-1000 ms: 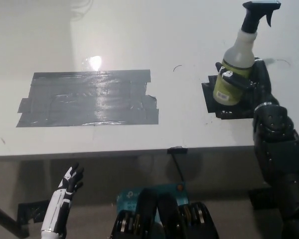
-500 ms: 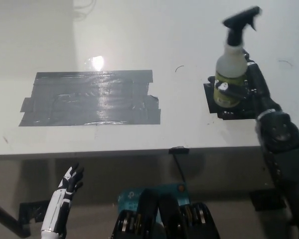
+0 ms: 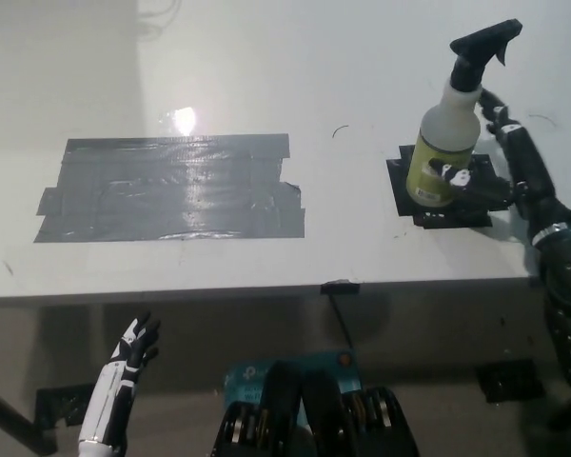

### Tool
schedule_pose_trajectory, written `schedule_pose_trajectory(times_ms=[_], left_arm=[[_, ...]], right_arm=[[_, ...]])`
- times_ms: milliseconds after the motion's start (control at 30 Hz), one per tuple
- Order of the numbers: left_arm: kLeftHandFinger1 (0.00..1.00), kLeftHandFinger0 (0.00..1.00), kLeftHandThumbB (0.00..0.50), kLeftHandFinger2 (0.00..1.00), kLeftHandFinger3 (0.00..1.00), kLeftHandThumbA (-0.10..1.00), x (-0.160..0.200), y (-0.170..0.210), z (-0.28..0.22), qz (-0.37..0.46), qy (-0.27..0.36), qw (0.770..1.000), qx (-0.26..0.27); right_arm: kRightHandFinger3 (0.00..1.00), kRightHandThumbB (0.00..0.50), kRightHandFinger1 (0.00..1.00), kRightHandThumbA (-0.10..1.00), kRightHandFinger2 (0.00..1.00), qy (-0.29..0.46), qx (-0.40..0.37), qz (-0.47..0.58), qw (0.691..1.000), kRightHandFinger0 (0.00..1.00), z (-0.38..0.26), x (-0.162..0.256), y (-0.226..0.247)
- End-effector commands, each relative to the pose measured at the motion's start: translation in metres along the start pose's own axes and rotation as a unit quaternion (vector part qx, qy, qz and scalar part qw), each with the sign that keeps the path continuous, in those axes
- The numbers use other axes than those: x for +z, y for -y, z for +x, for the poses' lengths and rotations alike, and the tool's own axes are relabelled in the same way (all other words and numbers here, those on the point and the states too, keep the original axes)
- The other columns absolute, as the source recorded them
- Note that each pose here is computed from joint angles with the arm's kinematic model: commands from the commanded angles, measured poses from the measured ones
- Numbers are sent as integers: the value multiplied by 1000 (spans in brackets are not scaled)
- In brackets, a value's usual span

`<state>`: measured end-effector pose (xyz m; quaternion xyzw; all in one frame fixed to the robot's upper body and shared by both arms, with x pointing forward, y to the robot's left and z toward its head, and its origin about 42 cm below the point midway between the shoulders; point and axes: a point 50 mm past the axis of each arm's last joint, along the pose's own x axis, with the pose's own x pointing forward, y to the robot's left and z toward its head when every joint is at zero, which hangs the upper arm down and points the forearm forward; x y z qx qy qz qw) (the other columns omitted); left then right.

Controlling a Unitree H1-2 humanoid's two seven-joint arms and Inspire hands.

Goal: A person hands a spray bottle to the robot which it grabs with its right hand and places on the black spot infront of it on the table

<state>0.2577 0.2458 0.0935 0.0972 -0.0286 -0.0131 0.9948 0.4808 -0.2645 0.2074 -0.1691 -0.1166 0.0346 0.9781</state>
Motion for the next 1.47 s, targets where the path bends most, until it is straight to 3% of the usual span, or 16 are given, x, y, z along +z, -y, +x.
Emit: schedule_pose_trajectory(times_ms=[0, 200, 233, 300, 400, 600, 700, 867, 1100, 1200, 1333, 1433], left_arm=[[1000, 998, 0, 1000, 1000, 1000, 10, -4, 3, 4, 31, 999, 2], [1000, 996, 0, 1000, 1000, 1000, 11, -6, 6, 3, 33, 999, 3], [1000, 990, 1, 1000, 1000, 1000, 11, -6, 6, 3, 32, 999, 3], [1000, 1000, 4, 1000, 1000, 1000, 11, -6, 7, 0, 33, 999, 3], [1000, 1000, 0, 1000, 1000, 1000, 10, -6, 6, -2, 34, 999, 1], [1000, 1000, 41, 1000, 1000, 1000, 6, -3, -1, 10, 32, 999, -6], [1000, 1000, 36, 1000, 1000, 1000, 2, -2, -5, 8, 26, 1000, -8], [1000, 1000, 34, 1000, 1000, 1000, -5, 1, -17, 9, 13, 1000, -11], [1000, 1000, 33, 1000, 1000, 1000, -7, 1, -20, 6, 8, 1000, -11], [1000, 1000, 64, 1000, 1000, 1000, -4, 0, -13, 8, 12, 1000, -10], [1000, 1000, 27, 1000, 1000, 1000, -1, -1, -13, 12, 18, 1000, -15], [1000, 1000, 30, 1000, 1000, 1000, -4, 0, -16, 17, 20, 999, -21]], right_arm=[[1000, 500, 1000, 845, 1000, 63, -35, 27, 997, 1000, 0, 37, 42], [1000, 469, 1000, 831, 1000, 106, -50, 107, 987, 1000, -37, 64, 68], [1000, 496, 1000, 851, 1000, 118, -47, 119, 985, 1000, -47, 69, 69], [1000, 500, 1000, 916, 1000, 133, -34, 115, 984, 1000, -69, 79, 66], [1000, 489, 1000, 897, 1000, 159, -23, 95, 982, 1000, -104, 91, 55], [1000, 500, 1000, 967, 1000, 174, 11, 101, 980, 1000, -198, 100, 9], [1000, 500, 1000, 995, 1000, 180, 30, 117, 976, 1000, -221, 100, -15], [1000, 458, 1000, 1000, 1000, 121, 68, 90, 986, 1000, -245, 77, -56], [1000, 460, 1000, 1000, 1000, -10, 95, 86, 992, 1000, -240, -1, -83], [1000, 446, 1000, 1000, 1000, -20, 95, 84, 992, 1000, -233, -14, -81], [1000, 452, 1000, 1000, 1000, -39, 100, 75, 991, 1000, -234, -25, -78], [1000, 449, 1000, 1000, 1000, -44, 104, 79, 990, 1000, -239, -28, -78]])
